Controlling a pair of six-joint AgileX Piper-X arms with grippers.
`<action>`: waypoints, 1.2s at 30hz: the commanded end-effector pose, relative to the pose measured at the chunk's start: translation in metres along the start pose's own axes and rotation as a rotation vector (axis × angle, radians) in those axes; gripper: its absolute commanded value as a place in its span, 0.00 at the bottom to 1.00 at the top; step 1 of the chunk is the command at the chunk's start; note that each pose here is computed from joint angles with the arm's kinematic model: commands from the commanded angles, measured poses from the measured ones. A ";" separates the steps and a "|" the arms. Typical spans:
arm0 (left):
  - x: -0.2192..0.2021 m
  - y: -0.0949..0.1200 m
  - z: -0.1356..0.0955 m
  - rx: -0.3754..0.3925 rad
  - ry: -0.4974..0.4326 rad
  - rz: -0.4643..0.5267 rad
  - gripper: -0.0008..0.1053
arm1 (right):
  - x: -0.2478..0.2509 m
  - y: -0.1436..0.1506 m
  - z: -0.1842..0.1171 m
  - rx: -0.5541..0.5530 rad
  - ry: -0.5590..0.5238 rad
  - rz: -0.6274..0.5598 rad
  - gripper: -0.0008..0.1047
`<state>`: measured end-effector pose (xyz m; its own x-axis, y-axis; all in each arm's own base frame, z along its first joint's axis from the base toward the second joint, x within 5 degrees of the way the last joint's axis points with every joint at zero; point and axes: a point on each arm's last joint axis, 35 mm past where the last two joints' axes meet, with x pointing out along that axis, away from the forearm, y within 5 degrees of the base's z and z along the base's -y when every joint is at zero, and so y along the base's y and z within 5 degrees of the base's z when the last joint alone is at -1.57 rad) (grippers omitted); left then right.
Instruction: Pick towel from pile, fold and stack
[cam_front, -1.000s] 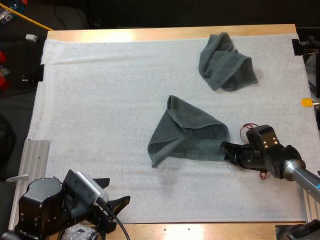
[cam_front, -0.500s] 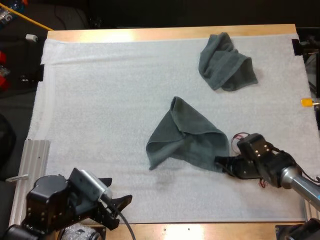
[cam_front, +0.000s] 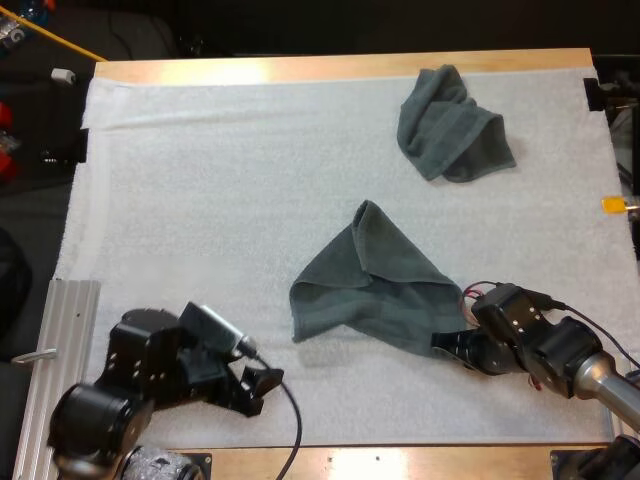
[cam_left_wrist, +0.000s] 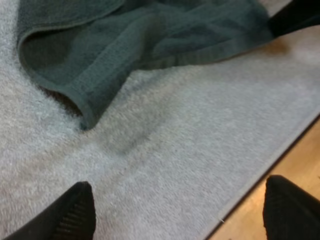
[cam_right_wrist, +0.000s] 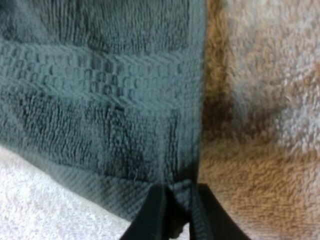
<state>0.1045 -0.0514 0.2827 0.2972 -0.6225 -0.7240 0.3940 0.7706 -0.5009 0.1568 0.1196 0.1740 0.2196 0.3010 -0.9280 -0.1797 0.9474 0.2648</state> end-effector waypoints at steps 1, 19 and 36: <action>0.006 0.002 0.005 -0.001 -0.003 -0.010 0.64 | -0.001 0.000 -0.001 -0.013 0.003 -0.006 0.01; 0.119 0.059 0.049 -0.194 0.235 -0.051 0.64 | -0.001 -0.001 -0.002 -0.008 0.010 -0.003 0.01; 0.174 0.087 0.043 -0.306 0.353 -0.200 0.62 | -0.001 -0.002 -0.004 0.000 0.032 -0.016 0.01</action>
<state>0.2273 -0.0970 0.1325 -0.0901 -0.7047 -0.7038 0.1177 0.6941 -0.7101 0.1547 0.1180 0.1730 0.2008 0.2858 -0.9370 -0.1740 0.9517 0.2530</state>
